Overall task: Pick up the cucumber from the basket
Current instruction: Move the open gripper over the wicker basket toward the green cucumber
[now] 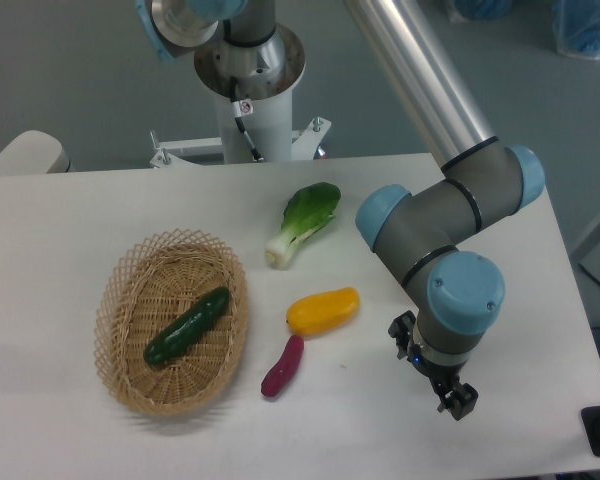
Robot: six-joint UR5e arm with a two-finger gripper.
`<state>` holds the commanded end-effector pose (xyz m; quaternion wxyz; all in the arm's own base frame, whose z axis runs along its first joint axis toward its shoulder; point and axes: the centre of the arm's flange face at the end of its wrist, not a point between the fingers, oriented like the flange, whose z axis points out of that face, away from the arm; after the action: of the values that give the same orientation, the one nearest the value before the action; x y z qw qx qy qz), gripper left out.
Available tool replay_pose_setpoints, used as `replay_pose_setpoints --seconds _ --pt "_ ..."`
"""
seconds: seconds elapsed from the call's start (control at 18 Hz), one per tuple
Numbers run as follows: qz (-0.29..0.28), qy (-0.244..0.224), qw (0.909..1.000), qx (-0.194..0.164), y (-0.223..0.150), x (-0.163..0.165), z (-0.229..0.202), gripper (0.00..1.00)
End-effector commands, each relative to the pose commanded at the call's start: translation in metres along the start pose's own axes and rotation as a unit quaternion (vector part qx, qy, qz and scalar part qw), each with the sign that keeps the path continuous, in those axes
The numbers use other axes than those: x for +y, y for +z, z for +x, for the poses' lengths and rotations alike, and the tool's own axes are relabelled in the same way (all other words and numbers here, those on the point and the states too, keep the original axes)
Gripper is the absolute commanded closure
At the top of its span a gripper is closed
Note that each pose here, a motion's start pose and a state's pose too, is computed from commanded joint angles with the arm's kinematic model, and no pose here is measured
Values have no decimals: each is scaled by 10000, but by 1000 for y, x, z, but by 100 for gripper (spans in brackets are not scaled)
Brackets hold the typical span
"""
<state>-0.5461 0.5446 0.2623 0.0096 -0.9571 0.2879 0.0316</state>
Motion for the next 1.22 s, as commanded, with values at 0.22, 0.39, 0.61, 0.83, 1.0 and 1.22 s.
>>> replay_pose_setpoints --seconds 0.22,0.39,0.61,0.83,1.0,1.22 --pt "15 -15 10000 0 0 0 0 0" --pt "143 -46 9999 58 3 -2 5 0" --pt "341 -629 9973 146 2 -7 17 0" --pt "330 -847 9957 179 -1 -15 22 0" --pt "339 -879 9953 230 -2 -19 30 0" --pt "387 -1071 9931 273 -12 -42 49 0"
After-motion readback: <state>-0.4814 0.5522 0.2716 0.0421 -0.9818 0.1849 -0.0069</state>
